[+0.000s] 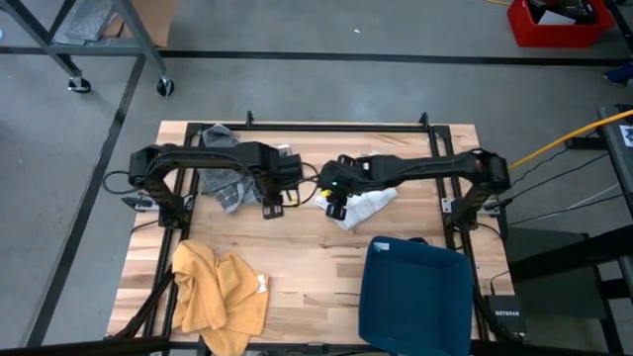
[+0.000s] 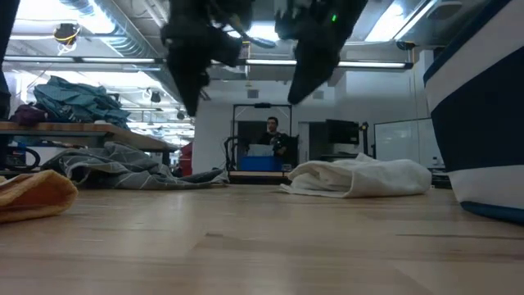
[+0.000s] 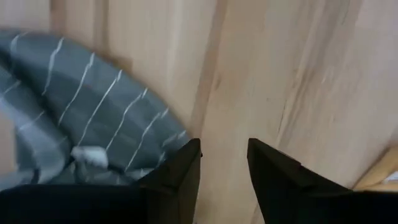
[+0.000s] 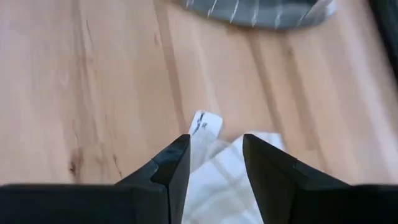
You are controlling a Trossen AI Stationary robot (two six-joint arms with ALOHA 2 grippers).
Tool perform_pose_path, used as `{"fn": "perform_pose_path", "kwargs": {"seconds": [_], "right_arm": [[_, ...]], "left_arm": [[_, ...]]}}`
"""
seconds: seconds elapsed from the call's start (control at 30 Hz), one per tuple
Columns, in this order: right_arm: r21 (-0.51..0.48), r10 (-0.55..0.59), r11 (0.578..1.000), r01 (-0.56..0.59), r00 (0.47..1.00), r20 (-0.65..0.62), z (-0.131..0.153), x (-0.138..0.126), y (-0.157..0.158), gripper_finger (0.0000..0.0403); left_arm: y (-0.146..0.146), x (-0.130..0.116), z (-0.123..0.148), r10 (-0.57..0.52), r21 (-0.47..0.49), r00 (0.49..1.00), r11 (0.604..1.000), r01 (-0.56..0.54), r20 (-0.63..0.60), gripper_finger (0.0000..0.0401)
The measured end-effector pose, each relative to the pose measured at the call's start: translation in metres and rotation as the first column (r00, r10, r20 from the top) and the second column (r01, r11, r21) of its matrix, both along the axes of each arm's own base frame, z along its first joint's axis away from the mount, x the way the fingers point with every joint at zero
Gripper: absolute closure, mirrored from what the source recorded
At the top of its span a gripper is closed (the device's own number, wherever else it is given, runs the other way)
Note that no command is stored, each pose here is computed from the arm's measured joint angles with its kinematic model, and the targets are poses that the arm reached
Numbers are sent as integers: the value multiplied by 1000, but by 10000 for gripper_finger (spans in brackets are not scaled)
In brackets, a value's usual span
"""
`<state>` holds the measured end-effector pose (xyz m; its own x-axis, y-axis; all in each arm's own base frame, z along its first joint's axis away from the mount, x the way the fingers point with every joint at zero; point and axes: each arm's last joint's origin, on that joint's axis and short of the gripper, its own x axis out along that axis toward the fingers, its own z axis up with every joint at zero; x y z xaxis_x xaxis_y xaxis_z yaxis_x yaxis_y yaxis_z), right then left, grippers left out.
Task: Fold towel
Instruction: Move the white kitchen towel to the top right of the table
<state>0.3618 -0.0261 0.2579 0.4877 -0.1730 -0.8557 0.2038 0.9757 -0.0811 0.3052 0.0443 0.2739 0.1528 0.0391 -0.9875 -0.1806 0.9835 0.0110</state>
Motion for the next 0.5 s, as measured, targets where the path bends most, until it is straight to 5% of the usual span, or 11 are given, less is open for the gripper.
{"fn": "perform_pose_path", "kwargs": {"seconds": [0.33, 0.5], "right_arm": [[37, -76, 996, 83, 983, -168, -45, 5, -39, 252], [154, -73, 981, 114, 966, -250, -72, -7, -56, 252]], "left_arm": [[-11, -58, 26, 134, 97, 987, 985, -143, 93, 276], [-14, -95, 33, 206, 110, 967, 969, -223, 151, 276]]}}
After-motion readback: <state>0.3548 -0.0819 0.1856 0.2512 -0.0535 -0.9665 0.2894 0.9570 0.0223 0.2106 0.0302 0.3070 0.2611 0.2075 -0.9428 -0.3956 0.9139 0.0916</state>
